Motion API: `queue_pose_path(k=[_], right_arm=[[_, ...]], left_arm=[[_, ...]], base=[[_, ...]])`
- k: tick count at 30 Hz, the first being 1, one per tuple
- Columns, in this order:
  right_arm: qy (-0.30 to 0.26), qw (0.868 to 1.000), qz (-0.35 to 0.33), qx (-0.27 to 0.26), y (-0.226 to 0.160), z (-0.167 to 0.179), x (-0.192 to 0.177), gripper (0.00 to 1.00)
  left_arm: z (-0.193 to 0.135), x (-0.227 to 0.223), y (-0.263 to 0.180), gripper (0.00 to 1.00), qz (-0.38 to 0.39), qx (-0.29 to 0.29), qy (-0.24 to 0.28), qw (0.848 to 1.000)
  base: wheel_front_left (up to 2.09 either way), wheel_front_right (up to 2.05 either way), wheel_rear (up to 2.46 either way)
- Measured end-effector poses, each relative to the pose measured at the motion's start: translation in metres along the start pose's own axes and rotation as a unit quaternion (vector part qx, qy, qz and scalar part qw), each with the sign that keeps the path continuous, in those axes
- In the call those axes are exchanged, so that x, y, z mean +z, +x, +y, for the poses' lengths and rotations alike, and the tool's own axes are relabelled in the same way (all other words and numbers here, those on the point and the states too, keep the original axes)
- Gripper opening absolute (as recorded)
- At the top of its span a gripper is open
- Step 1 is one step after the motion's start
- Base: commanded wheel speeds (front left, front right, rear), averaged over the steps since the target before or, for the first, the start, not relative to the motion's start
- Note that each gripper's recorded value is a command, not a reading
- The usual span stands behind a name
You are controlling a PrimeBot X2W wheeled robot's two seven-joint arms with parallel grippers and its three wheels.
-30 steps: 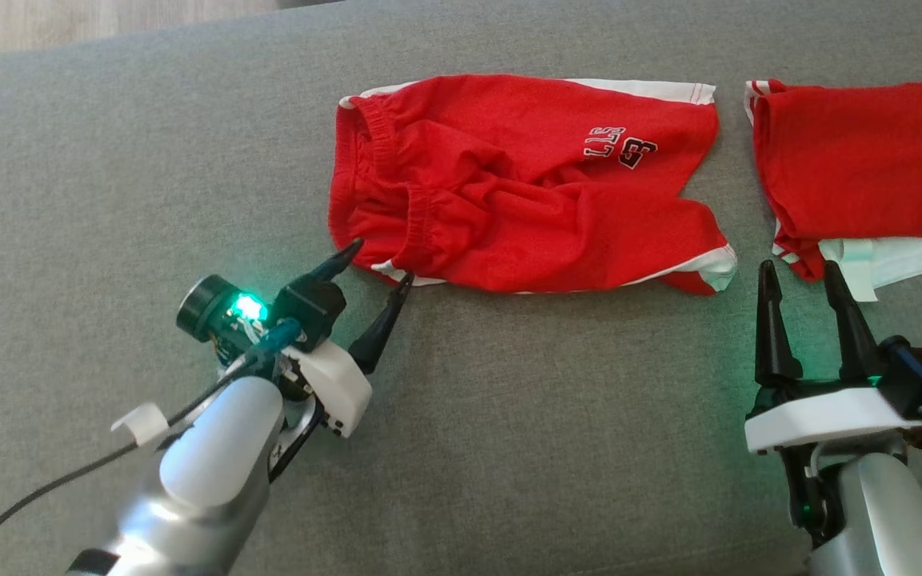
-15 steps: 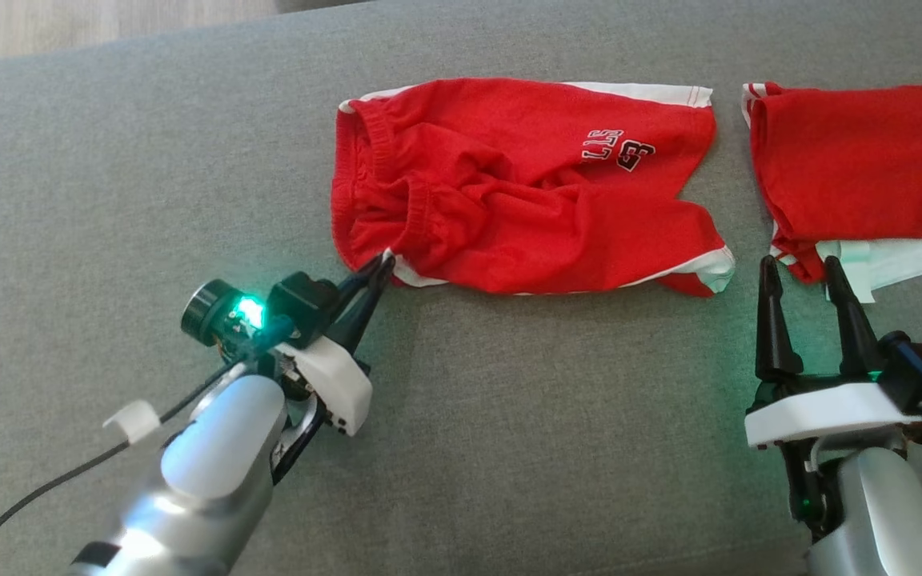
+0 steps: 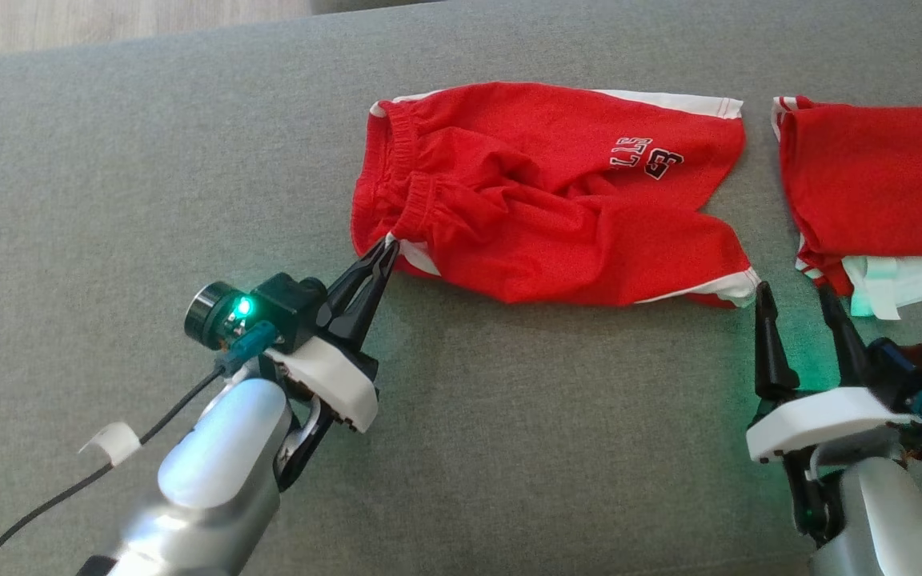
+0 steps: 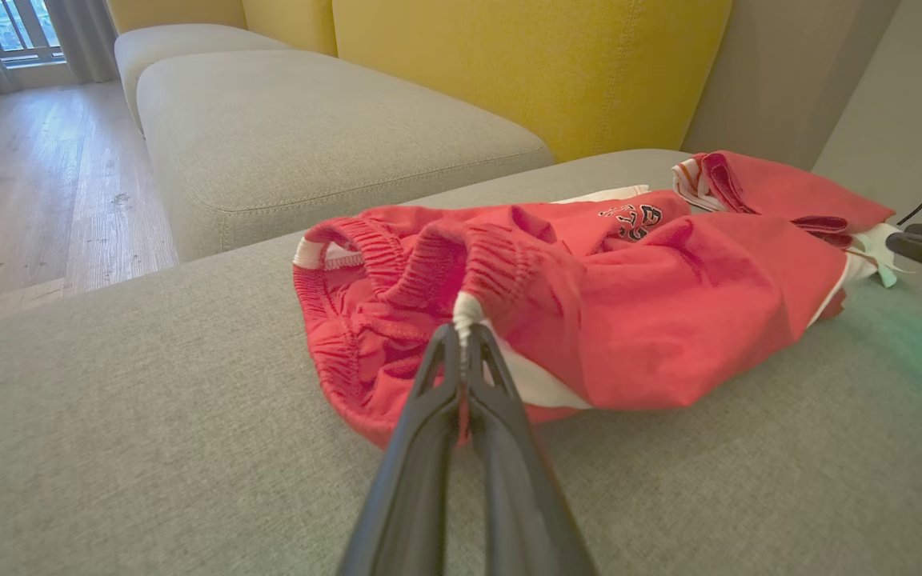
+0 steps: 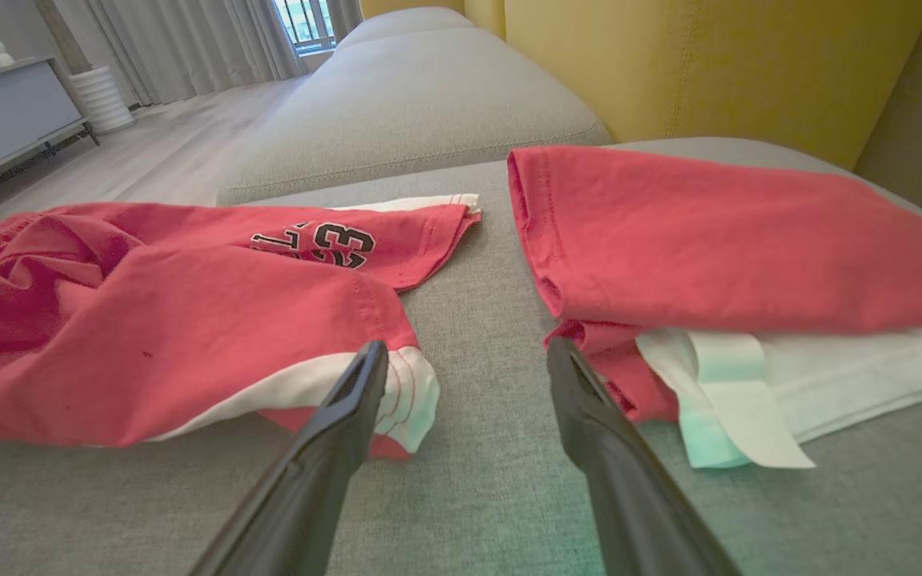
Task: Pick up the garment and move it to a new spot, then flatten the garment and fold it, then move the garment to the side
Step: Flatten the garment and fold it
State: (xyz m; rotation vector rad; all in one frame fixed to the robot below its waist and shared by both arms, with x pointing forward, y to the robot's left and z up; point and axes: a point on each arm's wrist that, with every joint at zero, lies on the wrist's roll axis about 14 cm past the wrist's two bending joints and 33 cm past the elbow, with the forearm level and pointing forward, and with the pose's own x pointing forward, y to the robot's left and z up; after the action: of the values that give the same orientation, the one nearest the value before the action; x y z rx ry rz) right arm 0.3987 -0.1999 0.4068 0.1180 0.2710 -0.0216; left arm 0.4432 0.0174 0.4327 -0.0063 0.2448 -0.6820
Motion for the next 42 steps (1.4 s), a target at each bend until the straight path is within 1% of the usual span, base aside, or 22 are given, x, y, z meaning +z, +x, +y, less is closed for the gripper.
queue_pose_path(k=[4, 9, 14, 27, 36, 37, 38, 39, 42], right_arm=[[0.012, 1.000, 0.023, 0.006, 0.005, 0.005, -0.009, 1.00], [0.013, 0.999, 0.034, 0.023, 0.013, 0.017, -0.012, 1.00], [0.011, 0.997, 0.067, 0.029, 0.012, 0.021, -0.026, 1.00], [0.015, 0.993, 0.103, 0.048, 0.008, 0.034, -0.043, 1.00], [0.011, 0.992, 0.113, 0.054, 0.005, 0.037, -0.044, 1.00], [0.011, 0.992, 0.114, 0.055, 0.005, 0.038, -0.044, 0.81], [0.010, 0.992, 0.114, 0.057, 0.005, 0.039, -0.044, 0.40], [0.009, 0.992, 0.113, 0.060, 0.005, 0.041, -0.044, 0.01], [0.008, 0.991, 0.115, 0.064, 0.004, 0.044, -0.044, 0.00]], left_arm=[[0.000, 0.004, 0.000, 0.00, -0.007, 0.002, 0.001, 1.000], [0.001, 0.006, 0.000, 0.00, -0.008, 0.002, 0.002, 1.000], [0.003, 0.007, -0.001, 0.00, -0.009, 0.006, 0.001, 1.000], [0.007, 0.007, -0.002, 0.00, -0.003, 0.013, 0.004, 1.000], [0.006, 0.008, -0.002, 0.00, -0.004, 0.014, 0.005, 1.000], [0.006, 0.008, -0.002, 0.00, -0.004, 0.014, 0.005, 1.000], [0.006, 0.009, -0.002, 0.00, -0.004, 0.014, 0.005, 1.000], [0.006, 0.009, -0.002, 0.00, -0.004, 0.014, 0.006, 1.000], [0.006, 0.009, -0.003, 0.00, -0.004, 0.015, 0.006, 1.000]], base=[[0.00, 0.00, 0.00], [0.00, 0.00, 0.00], [0.00, 0.00, 0.00], [0.00, 0.00, 0.00], [0.00, 0.00, 0.00], [0.00, 0.00, 0.00], [0.00, 0.00, 0.00], [0.00, 0.00, 0.00], [0.00, 0.00, 0.00]])
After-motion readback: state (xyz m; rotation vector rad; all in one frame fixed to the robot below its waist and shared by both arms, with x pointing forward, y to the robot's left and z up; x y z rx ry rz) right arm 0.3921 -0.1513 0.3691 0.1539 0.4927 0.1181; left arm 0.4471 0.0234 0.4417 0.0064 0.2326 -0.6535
